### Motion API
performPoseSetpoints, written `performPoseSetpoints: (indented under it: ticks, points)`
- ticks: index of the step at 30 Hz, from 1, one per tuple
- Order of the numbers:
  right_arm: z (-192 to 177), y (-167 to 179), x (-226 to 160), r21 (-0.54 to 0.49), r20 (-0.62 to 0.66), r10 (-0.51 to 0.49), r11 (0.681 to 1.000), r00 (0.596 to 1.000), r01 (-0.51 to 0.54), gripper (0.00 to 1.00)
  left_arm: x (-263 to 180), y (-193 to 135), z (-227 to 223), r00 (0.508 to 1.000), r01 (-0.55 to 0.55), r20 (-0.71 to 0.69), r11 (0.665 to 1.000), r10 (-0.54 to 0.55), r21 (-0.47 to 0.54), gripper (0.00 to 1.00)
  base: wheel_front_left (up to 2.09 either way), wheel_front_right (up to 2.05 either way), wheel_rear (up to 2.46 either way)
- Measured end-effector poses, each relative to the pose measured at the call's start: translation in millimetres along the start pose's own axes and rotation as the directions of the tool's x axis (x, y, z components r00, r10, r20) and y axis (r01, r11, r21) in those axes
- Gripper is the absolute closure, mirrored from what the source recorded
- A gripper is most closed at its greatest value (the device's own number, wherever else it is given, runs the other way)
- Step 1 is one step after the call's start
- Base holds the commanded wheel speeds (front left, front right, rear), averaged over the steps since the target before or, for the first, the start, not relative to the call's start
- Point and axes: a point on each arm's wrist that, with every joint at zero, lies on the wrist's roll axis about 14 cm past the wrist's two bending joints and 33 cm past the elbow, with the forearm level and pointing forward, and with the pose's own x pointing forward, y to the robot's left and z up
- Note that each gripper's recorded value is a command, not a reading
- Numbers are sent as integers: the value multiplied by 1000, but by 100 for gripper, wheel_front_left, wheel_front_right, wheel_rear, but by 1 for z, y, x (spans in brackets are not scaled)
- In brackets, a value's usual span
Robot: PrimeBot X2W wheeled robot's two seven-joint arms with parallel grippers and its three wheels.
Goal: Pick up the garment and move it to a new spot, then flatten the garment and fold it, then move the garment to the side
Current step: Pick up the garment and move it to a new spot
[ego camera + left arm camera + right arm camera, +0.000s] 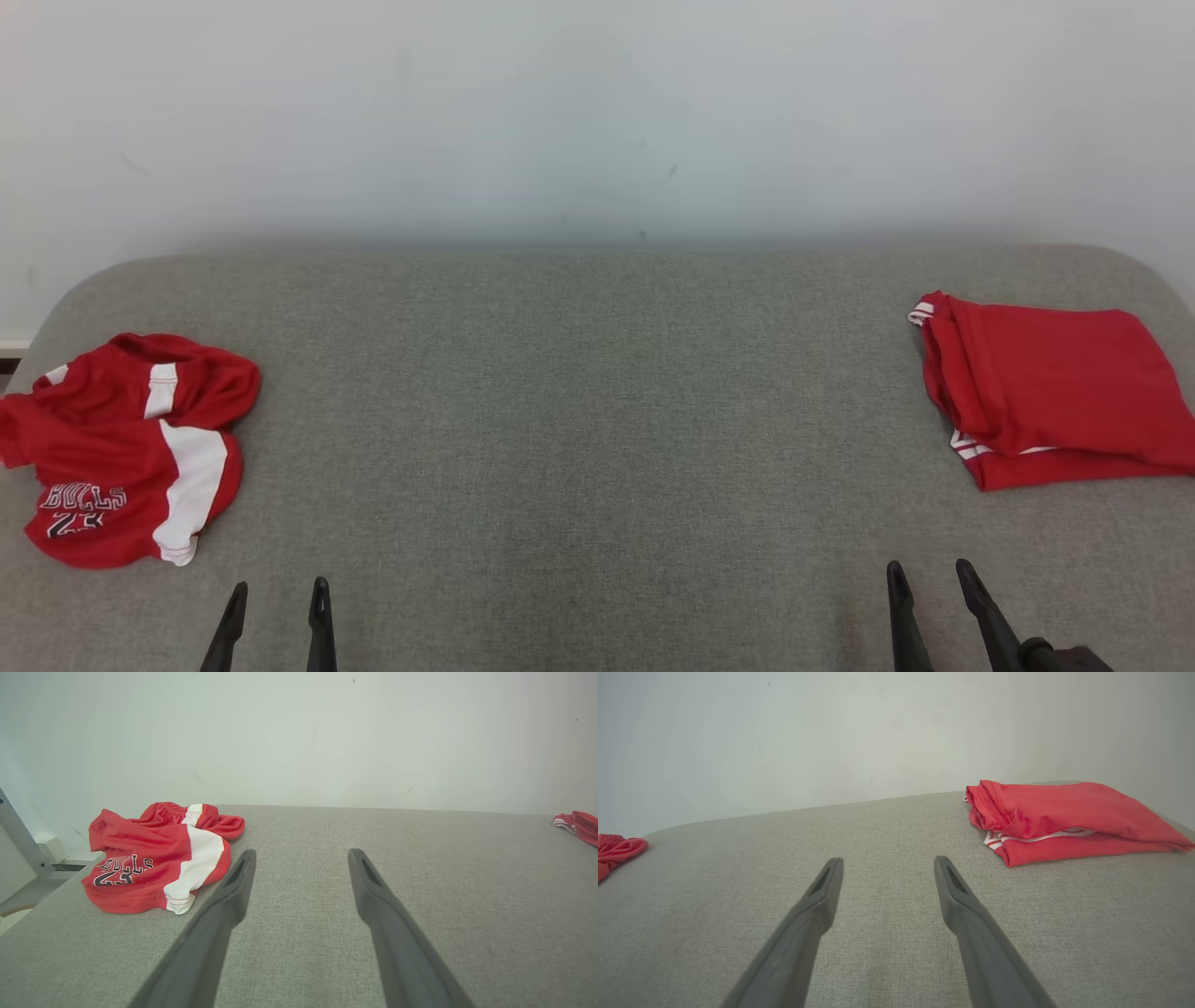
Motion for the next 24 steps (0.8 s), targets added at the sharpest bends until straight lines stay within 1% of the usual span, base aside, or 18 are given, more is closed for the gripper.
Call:
performPoseSetpoints:
  ticks: [5, 10, 17, 24]
  points:
    - [-1, 3, 3, 4, -3, 12, 1000, 1000, -12, 0, -4, 4, -1, 1000, -14, -3, 1000, 14, 1, 0, 0, 0, 0]
    - [-6, 15, 9, 11, -20, 51, 999, 998, -51, 0, -14, 18, -3, 998, -64, -11, 998, 64, 6, 0, 0, 0, 0]
    - [-12, 45, 22, 14, -40, 147, 989, 988, -147, 0, -38, 49, -3, 985, -170, -13, 985, 170, 20, 0, 0, 0, 0]
    - [-16, 81, 34, 15, -56, 259, 966, 964, -259, 0, -67, 77, 0, 961, -277, -5, 960, 277, 33, 0, 0, 0, 0]
